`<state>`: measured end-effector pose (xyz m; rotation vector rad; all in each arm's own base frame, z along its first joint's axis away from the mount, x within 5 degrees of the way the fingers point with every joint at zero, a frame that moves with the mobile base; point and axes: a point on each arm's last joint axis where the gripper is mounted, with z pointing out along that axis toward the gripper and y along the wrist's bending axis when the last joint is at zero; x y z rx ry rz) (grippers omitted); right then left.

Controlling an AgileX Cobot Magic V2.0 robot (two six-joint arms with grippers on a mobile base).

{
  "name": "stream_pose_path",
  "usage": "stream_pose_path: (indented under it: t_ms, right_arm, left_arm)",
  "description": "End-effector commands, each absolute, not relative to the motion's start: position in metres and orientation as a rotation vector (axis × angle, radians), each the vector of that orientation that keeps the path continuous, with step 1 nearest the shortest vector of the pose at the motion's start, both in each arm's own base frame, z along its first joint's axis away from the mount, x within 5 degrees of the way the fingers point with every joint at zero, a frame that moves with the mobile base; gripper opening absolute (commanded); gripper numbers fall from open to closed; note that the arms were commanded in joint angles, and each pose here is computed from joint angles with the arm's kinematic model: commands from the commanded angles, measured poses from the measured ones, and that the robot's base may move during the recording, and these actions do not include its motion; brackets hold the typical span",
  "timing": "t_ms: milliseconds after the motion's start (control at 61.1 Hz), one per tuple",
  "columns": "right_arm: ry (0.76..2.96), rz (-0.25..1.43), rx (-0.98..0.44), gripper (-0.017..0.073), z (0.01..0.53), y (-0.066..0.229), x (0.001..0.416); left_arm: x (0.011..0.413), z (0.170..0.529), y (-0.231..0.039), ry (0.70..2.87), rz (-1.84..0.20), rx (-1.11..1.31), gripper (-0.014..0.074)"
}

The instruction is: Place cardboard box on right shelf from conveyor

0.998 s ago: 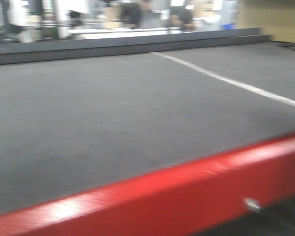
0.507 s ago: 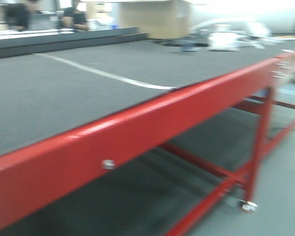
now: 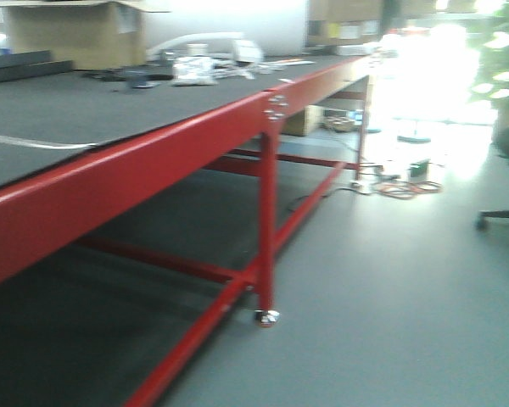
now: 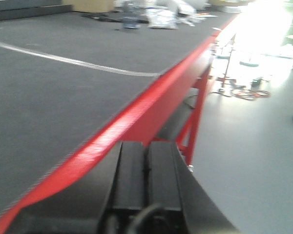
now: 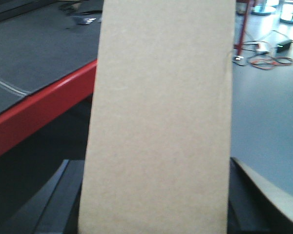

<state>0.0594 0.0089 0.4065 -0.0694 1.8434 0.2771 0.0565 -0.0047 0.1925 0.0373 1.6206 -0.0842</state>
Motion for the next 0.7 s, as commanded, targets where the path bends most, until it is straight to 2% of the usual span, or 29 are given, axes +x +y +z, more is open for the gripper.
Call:
stream_pose_path:
  t_ms: [0, 687]
  right_arm:
    - [1.716, 0.278, -0.087, 0.0140, 0.4239, 0.0090, 0.0598]
    - [1.716, 0.278, -0.087, 0.0140, 0.4239, 0.0090, 0.0598]
  left_arm:
    - [0.0559, 0.1981, -0.0041, 1.530, -0.086, 0.026, -0.0115]
    - [0.0556, 0.1981, -0.0073, 1.530, -0.132, 0.070, -0.0116]
